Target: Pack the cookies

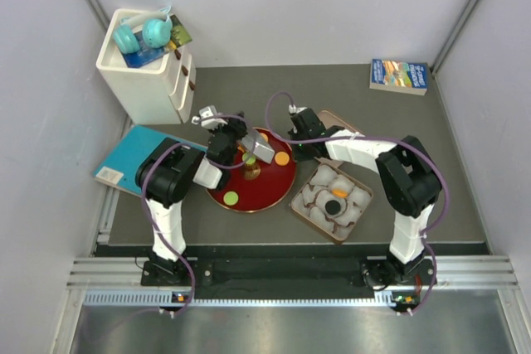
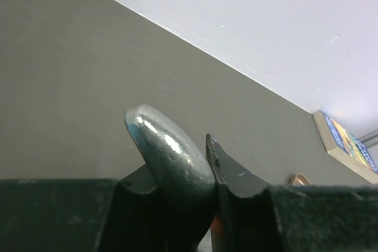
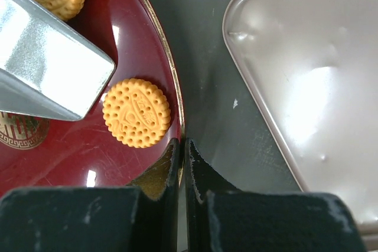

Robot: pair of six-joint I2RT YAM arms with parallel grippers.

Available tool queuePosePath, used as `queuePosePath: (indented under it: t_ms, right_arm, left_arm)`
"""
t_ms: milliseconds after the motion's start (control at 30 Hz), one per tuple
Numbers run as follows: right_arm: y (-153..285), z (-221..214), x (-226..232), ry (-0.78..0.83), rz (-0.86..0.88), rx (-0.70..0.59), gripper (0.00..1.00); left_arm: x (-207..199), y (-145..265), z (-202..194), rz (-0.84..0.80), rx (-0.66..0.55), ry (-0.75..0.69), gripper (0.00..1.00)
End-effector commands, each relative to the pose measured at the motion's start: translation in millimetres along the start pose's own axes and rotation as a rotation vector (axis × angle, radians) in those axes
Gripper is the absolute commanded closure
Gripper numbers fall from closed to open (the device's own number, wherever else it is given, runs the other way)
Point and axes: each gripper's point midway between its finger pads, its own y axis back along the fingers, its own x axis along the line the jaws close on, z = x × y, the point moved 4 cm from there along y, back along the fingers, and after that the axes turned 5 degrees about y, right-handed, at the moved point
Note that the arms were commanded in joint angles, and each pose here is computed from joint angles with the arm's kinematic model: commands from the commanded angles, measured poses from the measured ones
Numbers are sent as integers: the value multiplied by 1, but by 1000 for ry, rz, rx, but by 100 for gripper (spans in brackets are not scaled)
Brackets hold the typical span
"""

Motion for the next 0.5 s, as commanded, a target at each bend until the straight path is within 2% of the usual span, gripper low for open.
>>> queuePosePath:
  t_ms: [0, 467]
  right_arm:
    - [-6, -1, 8, 11, 63, 15, 100]
    - [-9, -7, 20, -10, 142, 43, 100]
  left_arm:
    - [-31, -4, 24, -168, -152, 47, 100]
    - [-36, 11, -24, -225, -40, 73, 100]
